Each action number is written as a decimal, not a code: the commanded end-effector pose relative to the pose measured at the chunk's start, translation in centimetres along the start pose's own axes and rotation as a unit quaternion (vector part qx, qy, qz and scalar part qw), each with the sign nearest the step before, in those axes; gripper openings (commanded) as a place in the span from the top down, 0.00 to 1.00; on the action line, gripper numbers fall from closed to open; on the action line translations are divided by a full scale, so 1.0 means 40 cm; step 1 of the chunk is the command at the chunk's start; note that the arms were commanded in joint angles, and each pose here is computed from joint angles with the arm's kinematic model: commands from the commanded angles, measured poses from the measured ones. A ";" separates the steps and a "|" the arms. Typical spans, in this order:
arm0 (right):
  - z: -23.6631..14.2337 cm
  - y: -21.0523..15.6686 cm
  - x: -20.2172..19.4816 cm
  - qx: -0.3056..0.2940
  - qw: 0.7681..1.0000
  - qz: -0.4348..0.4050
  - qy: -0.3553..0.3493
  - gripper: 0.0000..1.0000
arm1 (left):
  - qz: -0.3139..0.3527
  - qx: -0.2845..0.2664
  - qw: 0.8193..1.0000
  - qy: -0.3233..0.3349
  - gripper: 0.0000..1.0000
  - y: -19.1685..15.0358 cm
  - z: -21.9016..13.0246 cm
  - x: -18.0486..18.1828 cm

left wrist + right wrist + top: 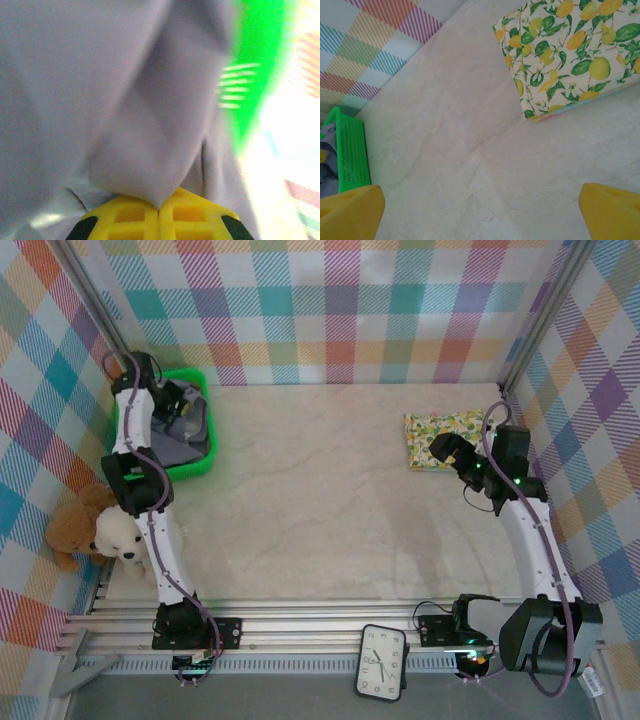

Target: Fold and stack the skirts

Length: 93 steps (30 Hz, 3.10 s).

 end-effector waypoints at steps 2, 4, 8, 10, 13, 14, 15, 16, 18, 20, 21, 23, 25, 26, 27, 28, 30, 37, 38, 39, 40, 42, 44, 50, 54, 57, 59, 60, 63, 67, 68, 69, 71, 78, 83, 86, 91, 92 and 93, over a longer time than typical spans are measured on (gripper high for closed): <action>-0.008 0.052 0.045 -0.058 0.997 0.004 0.046 0.01 | 0.117 -0.144 0.974 -0.127 1.00 0.090 -0.368 -0.262; -0.010 0.061 0.054 -0.069 0.996 0.006 0.058 0.01 | 0.150 -0.172 0.963 -0.143 1.00 0.069 -0.453 -0.327; -0.006 0.064 0.076 -0.071 0.994 0.001 0.088 0.01 | 0.220 -0.199 0.939 -0.176 1.00 -0.019 -0.576 -0.453; -0.002 0.061 0.081 -0.068 0.993 0.000 0.097 0.01 | 0.247 -0.204 0.931 -0.176 1.00 -0.065 -0.605 -0.491; 0.001 0.058 0.079 -0.063 0.993 0.004 0.096 0.01 | 0.284 -0.200 0.923 -0.165 1.00 -0.130 -0.612 -0.525; 0.001 0.057 0.079 -0.062 0.994 0.004 0.095 0.01 | 0.286 -0.199 0.924 -0.154 1.00 -0.136 -0.607 -0.520; 0.000 0.056 0.078 -0.060 0.994 0.005 0.094 0.01 | 0.282 -0.196 0.928 -0.144 1.00 -0.142 -0.599 -0.511; -0.001 0.054 0.079 -0.060 0.994 0.004 0.094 0.01 | 0.277 -0.191 0.931 -0.140 1.00 -0.144 -0.588 -0.503; -0.003 0.053 0.074 -0.061 0.994 0.006 0.090 0.01 | 0.274 -0.173 0.934 -0.148 1.00 -0.163 -0.571 -0.503; -0.004 0.052 0.069 -0.063 0.994 0.011 0.086 0.01 | 0.285 -0.140 0.931 -0.181 1.00 -0.206 -0.558 -0.530; -0.003 0.050 0.066 -0.063 0.994 0.014 0.085 0.01 | 0.295 -0.122 0.927 -0.195 1.00 -0.238 -0.550 -0.548; 0.001 0.047 0.066 -0.060 0.994 0.018 0.093 0.01 | 0.322 -0.091 0.916 -0.223 1.00 -0.310 -0.542 -0.591; 0.010 0.035 0.086 -0.047 0.991 0.009 0.127 0.01 | 0.353 -0.060 0.901 -0.245 1.00 -0.399 -0.532 -0.637; 0.015 0.029 0.091 -0.042 0.989 0.008 0.141 0.01 | 0.366 -0.047 0.894 -0.254 1.00 -0.440 -0.529 -0.658; 0.019 0.022 0.099 -0.037 0.987 0.006 0.157 0.01 | 0.381 -0.031 0.886 -0.261 1.00 -0.490 -0.521 -0.678; 0.023 0.016 0.104 -0.032 0.985 0.004 0.171 0.01 | 0.395 -0.015 0.879 -0.267 1.00 -0.541 -0.507 -0.697; 0.033 0.002 0.108 -0.019 0.982 -0.002 0.186 0.01 | 0.418 0.018 0.867 -0.270 1.00 -0.639 -0.470 -0.722; 0.083 -0.047 0.087 0.040 0.984 -0.009 0.176 0.01 | 0.434 0.170 0.843 -0.268 1.00 -0.987 -0.251 -0.762; 0.090 -0.053 0.085 0.047 0.984 -0.010 0.173 0.01 | 0.429 0.186 0.841 -0.272 1.00 -1.017 -0.232 -0.771; 0.098 -0.061 0.080 0.056 0.984 -0.007 0.169 0.01 | 0.420 0.203 0.841 -0.274 1.00 -1.044 -0.207 -0.780; 0.105 -0.070 0.077 0.065 0.984 -0.007 0.167 0.01 | 0.412 0.211 0.843 -0.274 0.96 -1.060 -0.189 -0.790; 0.119 -0.087 0.071 0.079 0.984 -0.006 0.161 0.01 | 0.393 0.227 0.850 -0.267 0.66 -1.077 -0.145 -0.794; 0.132 -0.107 0.064 0.096 0.984 -0.005 0.152 0.01 | 0.379 0.232 0.857 -0.259 0.43 -1.069 -0.124 -0.791; 0.188 -0.184 0.042 0.142 0.985 0.013 0.096 0.01 | 0.376 0.201 0.889 -0.169 0.09 -0.952 -0.109 -0.685; 0.241 -0.272 0.041 0.173 0.983 0.036 0.041 0.01 | 0.326 0.170 0.923 -0.112 0.00 -0.830 -0.103 -0.559; 0.275 -0.339 0.059 0.192 0.981 0.022 0.021 0.01 | 0.272 0.141 0.951 -0.044 0.00 -0.736 -0.088 -0.430; 0.292 -0.382 0.080 0.211 0.977 0.001 0.013 0.00 | 0.233 0.128 0.964 0.014 0.00 -0.686 -0.074 -0.329; 0.301 -0.403 0.084 0.217 0.976 -0.013 0.000 0.00 | 0.209 0.125 0.969 0.037 0.00 -0.661 -0.064 -0.278; 0.309 -0.455 0.104 0.217 0.970 -0.105 -0.017 0.01 | 0.159 0.135 0.975 0.071 0.10 -0.622 -0.025 -0.162; 0.306 -0.535 0.102 0.242 0.924 -0.294 -0.039 0.05 | 0.136 0.161 0.973 0.096 0.24 -0.597 0.023 -0.085; 0.304 -0.554 0.095 0.251 0.910 -0.327 -0.046 0.06 | 0.134 0.167 0.972 0.096 0.26 -0.596 0.035 -0.079; 0.304 -0.574 0.087 0.259 0.893 -0.363 -0.053 0.08 | 0.135 0.169 0.971 0.098 0.29 -0.596 0.047 -0.078; 0.301 -0.605 0.080 0.270 0.871 -0.407 -0.054 0.12 | 0.134 0.171 0.970 0.107 0.31 -0.595 0.070 -0.069; 0.287 -0.689 0.063 0.298 0.813 -0.500 -0.033 0.19 | 0.125 0.158 0.969 0.145 0.39 -0.583 0.138 -0.030; 0.281 -0.736 0.043 0.312 0.777 -0.547 -0.022 0.22 | 0.120 0.161 0.969 0.143 0.46 -0.592 0.180 -0.022; 0.284 -0.746 0.027 0.314 0.756 -0.574 -0.029 0.25 | 0.116 0.169 0.969 0.135 0.58 -0.601 0.199 -0.024; 0.282 -0.747 -0.002 0.311 0.713 -0.628 -0.038 0.29 | 0.116 0.166 0.971 0.129 0.82 -0.599 0.200 -0.028; 0.282 -0.741 -0.007 0.307 0.709 -0.633 -0.043 0.30 | 0.117 0.167 0.970 0.129 0.86 -0.600 0.199 -0.029; 0.282 -0.737 -0.008 0.304 0.703 -0.641 -0.046 0.31 | 0.118 0.168 0.970 0.130 0.89 -0.601 0.197 -0.027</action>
Point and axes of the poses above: each hand's point on the last joint's axis, 136 mm out from that joint toward the fingers, its own z axis out along the fingers, its own x axis along the line the jaws close on, y = z × x, the point moved 1 cm from there along -z, back along the fingers, and after that the axes turned 9 degrees about z, right-handed, at the moved point
